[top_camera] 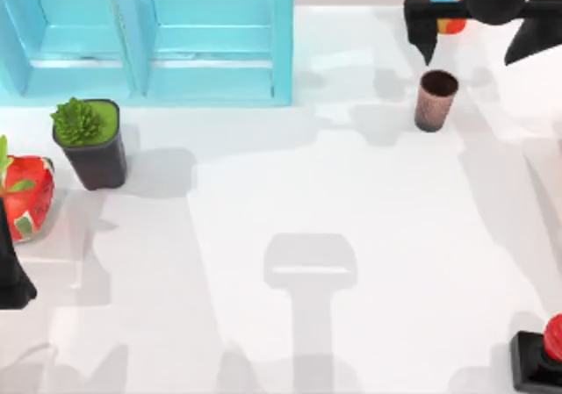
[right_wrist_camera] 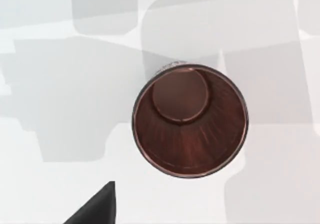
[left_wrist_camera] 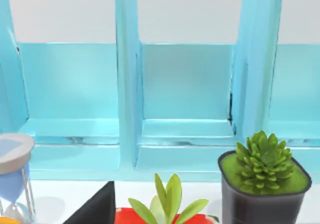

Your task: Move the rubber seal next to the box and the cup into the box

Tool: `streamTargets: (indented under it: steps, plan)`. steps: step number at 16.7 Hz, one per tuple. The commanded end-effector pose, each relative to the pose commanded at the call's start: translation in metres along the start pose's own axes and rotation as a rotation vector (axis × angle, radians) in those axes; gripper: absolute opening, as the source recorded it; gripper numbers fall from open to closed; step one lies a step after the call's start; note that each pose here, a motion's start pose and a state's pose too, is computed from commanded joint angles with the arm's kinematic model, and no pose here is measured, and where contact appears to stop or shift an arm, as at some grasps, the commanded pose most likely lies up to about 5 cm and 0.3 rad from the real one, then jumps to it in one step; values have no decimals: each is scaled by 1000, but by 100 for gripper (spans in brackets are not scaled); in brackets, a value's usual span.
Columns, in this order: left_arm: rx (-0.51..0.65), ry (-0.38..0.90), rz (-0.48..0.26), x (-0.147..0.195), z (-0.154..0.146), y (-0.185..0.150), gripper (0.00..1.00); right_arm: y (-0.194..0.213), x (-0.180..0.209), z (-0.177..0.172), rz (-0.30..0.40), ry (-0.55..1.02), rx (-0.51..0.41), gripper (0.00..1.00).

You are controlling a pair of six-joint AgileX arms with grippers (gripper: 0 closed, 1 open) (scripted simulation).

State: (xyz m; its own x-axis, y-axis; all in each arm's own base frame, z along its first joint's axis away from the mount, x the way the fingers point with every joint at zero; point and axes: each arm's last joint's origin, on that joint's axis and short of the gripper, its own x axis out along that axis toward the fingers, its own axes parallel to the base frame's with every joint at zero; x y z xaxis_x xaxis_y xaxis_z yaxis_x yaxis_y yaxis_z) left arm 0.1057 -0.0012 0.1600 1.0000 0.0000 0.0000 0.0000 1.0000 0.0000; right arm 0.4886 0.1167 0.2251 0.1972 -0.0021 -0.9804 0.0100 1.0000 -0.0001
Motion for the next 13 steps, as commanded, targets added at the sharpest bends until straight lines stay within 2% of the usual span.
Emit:
streamTargets:
  steps: [5,13]
  plan:
    - [0,0,0,0,0,0,100,2,10,0,0,1,-1,100]
    - [0,0,0,0,0,0,100,0,78,0,0,-1,0,100]
